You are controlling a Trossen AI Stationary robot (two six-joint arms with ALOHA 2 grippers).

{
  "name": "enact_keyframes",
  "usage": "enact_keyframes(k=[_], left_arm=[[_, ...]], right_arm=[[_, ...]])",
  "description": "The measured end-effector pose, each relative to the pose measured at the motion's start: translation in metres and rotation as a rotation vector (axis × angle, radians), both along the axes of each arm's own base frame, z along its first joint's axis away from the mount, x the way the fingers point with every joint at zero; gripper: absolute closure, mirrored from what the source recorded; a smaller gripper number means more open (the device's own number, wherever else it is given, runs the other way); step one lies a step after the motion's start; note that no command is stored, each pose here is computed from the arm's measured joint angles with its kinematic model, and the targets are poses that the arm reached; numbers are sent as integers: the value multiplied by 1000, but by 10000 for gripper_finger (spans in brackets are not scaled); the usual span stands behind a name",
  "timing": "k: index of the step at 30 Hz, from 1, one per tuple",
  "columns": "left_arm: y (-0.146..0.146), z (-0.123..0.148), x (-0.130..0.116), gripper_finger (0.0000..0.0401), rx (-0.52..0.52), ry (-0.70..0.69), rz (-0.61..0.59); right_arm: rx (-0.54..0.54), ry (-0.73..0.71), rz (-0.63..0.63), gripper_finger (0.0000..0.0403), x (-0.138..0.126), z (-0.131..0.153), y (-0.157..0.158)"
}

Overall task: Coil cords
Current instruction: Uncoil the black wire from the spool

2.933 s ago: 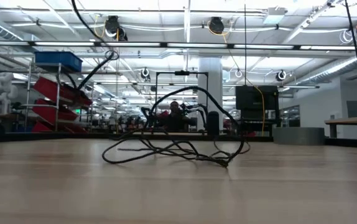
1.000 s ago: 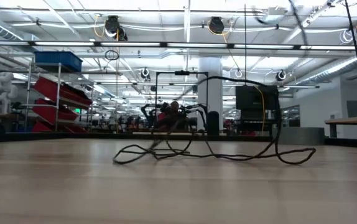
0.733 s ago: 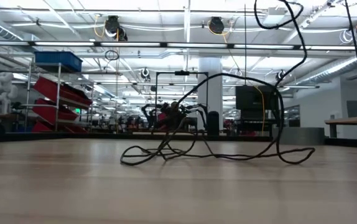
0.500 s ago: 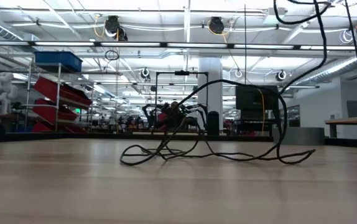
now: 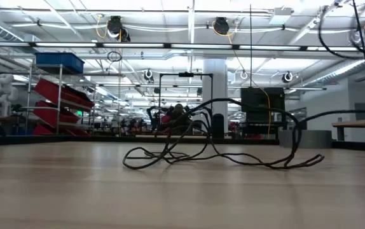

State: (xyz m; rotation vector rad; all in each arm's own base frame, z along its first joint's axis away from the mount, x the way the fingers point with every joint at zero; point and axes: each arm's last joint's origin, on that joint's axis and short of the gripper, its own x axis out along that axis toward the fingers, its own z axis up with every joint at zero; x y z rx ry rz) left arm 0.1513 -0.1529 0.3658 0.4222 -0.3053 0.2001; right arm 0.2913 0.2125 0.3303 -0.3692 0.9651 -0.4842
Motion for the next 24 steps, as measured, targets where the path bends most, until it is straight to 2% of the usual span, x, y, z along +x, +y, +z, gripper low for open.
enact_keyframes(k=[10,13,19,24], left_arm=[[2,0,-4,401,-3,55,85],[4,1,-5,401,-22,60,108],[4,0,-5,401,-20,67,116],[4,1,-5,401,-20,67,116]], right_arm=[[-111,163,-48,400,-8,-58,-9],[-67,251,-85,380,-11,-69,-15],[-32,231,-163,326,-19,-71,-25],[-1,201,-181,302,-22,-63,-28]])
